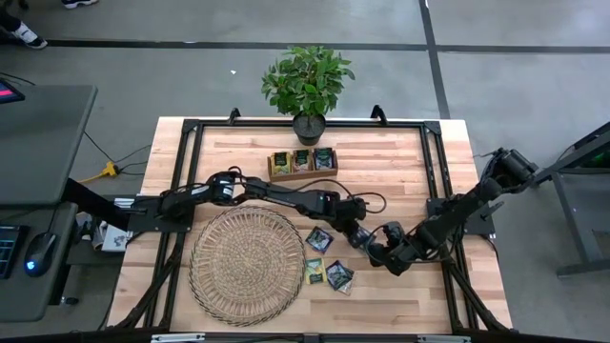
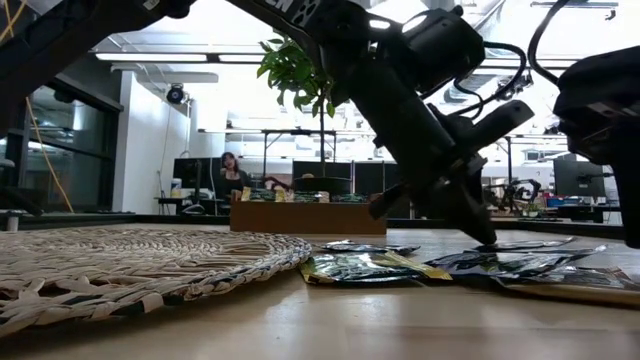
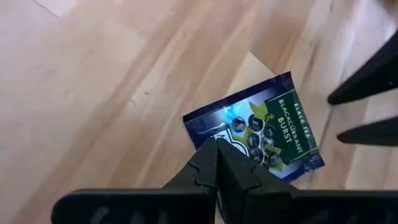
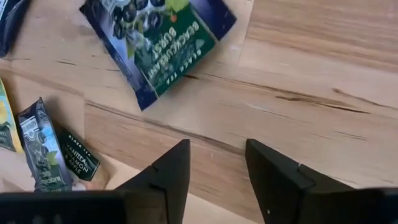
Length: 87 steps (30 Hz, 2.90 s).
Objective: Pick & Place Tea
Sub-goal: Put the blue tea bag into the right section of the wooden organizer
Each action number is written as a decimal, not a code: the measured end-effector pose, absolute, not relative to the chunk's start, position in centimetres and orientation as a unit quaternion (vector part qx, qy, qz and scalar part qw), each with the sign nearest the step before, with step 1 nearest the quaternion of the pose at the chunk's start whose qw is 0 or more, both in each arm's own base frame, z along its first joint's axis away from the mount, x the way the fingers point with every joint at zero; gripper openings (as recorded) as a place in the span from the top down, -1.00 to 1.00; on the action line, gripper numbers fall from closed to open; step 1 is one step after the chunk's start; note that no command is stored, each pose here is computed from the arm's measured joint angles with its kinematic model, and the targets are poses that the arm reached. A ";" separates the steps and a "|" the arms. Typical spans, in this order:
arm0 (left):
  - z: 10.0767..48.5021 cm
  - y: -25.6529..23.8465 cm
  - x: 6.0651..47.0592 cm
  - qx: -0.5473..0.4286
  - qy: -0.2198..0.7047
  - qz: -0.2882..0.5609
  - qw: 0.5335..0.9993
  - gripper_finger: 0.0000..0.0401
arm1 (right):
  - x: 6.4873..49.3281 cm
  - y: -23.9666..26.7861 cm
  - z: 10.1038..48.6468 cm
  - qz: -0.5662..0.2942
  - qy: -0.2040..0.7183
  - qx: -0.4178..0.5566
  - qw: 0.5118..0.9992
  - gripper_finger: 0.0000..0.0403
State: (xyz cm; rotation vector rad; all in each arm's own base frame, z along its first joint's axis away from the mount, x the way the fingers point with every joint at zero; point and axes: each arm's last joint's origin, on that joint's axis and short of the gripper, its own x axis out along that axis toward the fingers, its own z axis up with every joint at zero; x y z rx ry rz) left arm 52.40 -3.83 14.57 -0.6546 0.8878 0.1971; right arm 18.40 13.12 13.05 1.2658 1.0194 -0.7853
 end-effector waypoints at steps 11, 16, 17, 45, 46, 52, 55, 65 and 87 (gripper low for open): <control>14.5 -3.5 52.2 -0.297 0.425 0.121 0.846 1.00 | 19.1 11.7 13.0 -0.364 0.429 0.550 0.618 0.17; 14.4 -3.4 52.2 -0.296 0.427 0.123 0.846 1.00 | 19.6 10.9 13.0 -0.375 0.400 0.540 0.638 0.17; 14.4 -3.4 52.2 -0.296 0.427 0.123 0.846 1.00 | 19.7 10.8 13.0 -0.377 0.395 0.538 0.642 0.16; 14.3 -3.4 52.2 -0.309 0.436 0.100 0.839 1.00 | 20.5 9.7 13.3 -0.373 0.338 0.470 0.725 0.25; 14.3 -3.4 52.2 -0.309 0.436 0.100 0.839 1.00 | 20.5 9.7 13.3 -0.373 0.338 0.470 0.725 0.26; 14.3 -3.5 52.2 -0.309 0.436 0.098 0.840 1.00 | 20.4 9.9 12.7 -0.378 0.367 0.468 0.710 0.28; 14.2 -3.5 52.2 -0.303 0.437 0.094 0.841 1.00 | 20.6 10.0 12.3 -0.380 0.367 0.467 0.709 0.27; 14.2 -3.5 52.1 -0.309 0.440 0.091 0.839 1.00 | 20.7 10.0 12.2 -0.382 0.356 0.465 0.714 0.55; 15.6 -1.2 51.6 -0.289 0.458 0.043 0.840 0.92 | 20.1 10.6 12.0 -0.370 0.370 0.428 0.737 1.00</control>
